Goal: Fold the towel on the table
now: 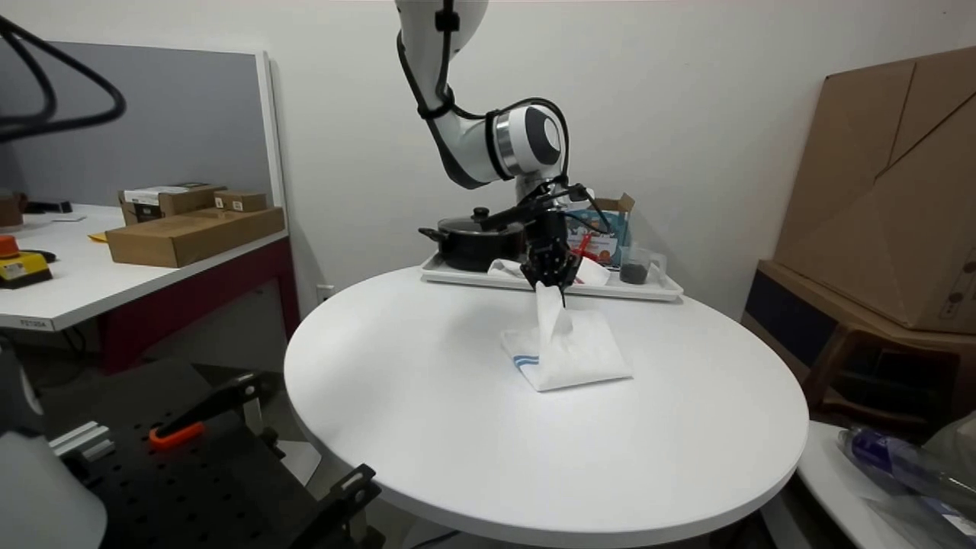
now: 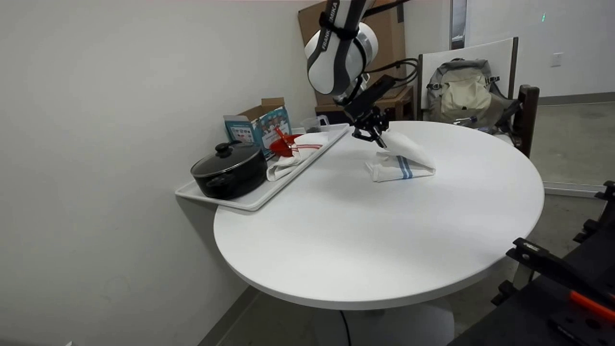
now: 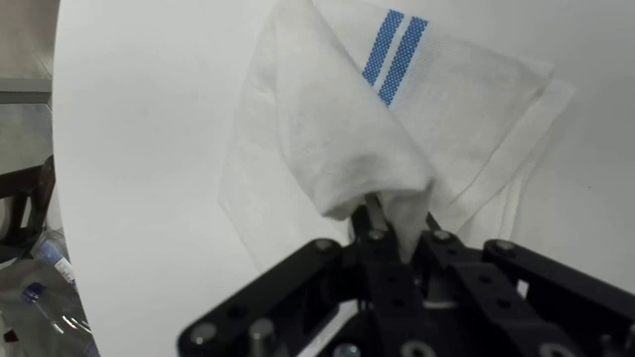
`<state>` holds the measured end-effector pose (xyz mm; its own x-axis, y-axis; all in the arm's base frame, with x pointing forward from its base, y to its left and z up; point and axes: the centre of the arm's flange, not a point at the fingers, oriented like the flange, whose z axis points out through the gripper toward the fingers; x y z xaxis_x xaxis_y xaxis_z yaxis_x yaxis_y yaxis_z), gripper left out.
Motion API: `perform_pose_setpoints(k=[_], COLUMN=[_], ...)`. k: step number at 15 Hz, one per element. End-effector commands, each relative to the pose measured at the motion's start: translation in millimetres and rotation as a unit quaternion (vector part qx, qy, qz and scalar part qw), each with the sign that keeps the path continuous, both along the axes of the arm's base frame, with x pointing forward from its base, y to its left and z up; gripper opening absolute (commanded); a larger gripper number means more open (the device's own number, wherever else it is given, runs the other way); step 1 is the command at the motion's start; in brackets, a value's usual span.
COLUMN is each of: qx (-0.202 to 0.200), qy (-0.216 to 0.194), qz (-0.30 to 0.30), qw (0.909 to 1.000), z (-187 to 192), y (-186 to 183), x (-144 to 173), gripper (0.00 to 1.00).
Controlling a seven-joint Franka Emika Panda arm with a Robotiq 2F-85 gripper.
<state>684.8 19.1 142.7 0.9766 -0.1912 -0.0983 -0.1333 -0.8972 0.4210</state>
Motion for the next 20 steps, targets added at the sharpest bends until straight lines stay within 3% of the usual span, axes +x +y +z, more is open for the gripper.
perform_pose_setpoints(k=[1, 7, 9, 12, 13, 17, 20], qx=[-0.016, -0.011, 0.000, 0.034, 0.055, 0.116, 0.127], qy=[-0.010, -0.037, -0.054, -0.065, -0.065, -0.057, -0.050], qz=[0.016, 0.037, 0.040, 0.045, 0.028, 0.007, 0.001], qw=[0.9997, 0.9986, 0.9978, 0.9963, 0.9960, 0.9916, 0.9907], z=[0, -1, -1, -4, 66, 103, 143], y=[18, 24, 25, 30, 32, 17, -6], x=[5, 10, 12, 15, -24, -55, -88], gripper=[0.44, 0.90, 0.99, 1.00, 1.00, 1.00, 1.00])
